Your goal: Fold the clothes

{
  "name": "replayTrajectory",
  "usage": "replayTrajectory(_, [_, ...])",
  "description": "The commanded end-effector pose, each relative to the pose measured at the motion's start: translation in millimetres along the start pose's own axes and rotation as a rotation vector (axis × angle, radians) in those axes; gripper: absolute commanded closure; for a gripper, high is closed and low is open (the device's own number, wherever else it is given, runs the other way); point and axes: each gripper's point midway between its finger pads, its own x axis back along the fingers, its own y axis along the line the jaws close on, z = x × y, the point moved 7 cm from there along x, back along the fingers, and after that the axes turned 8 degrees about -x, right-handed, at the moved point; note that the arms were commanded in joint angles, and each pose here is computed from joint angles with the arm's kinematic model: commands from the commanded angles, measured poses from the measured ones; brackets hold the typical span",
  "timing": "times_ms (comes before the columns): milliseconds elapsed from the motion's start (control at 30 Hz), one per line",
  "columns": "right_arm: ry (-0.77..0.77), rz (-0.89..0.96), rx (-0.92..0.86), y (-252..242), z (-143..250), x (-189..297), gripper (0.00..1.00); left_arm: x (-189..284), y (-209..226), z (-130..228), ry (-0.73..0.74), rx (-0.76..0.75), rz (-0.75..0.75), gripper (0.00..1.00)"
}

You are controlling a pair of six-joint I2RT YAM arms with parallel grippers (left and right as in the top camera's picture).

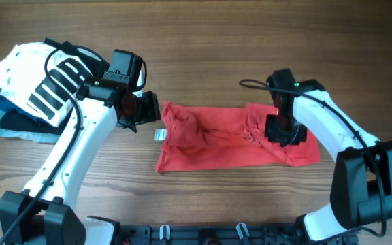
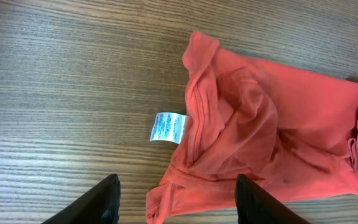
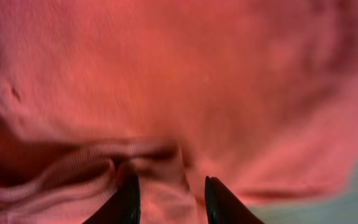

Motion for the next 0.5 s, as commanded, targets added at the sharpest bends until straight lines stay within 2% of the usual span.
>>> replayTrajectory(0, [0.048,-0.172,0.128,17,12,-17,0.67,-2,-1,0,0.010,0.008,0.009,0.41])
replayTrajectory(133, [0.073,-0.275,0.235,26,17,-17,0.79,-2,-1,0,0.009,0.008,0.009,0.41])
replayTrajectory(367, [0.102,-0.256,0.246,22,22,-17,0.76,-2,-1,0,0.009,0.008,0.009,0.41])
replayTrajectory(467, [0.084,-0.185,0.201,15,21,-17,0.76,-2,-1,0,0.010,0.009,0.010,0.41])
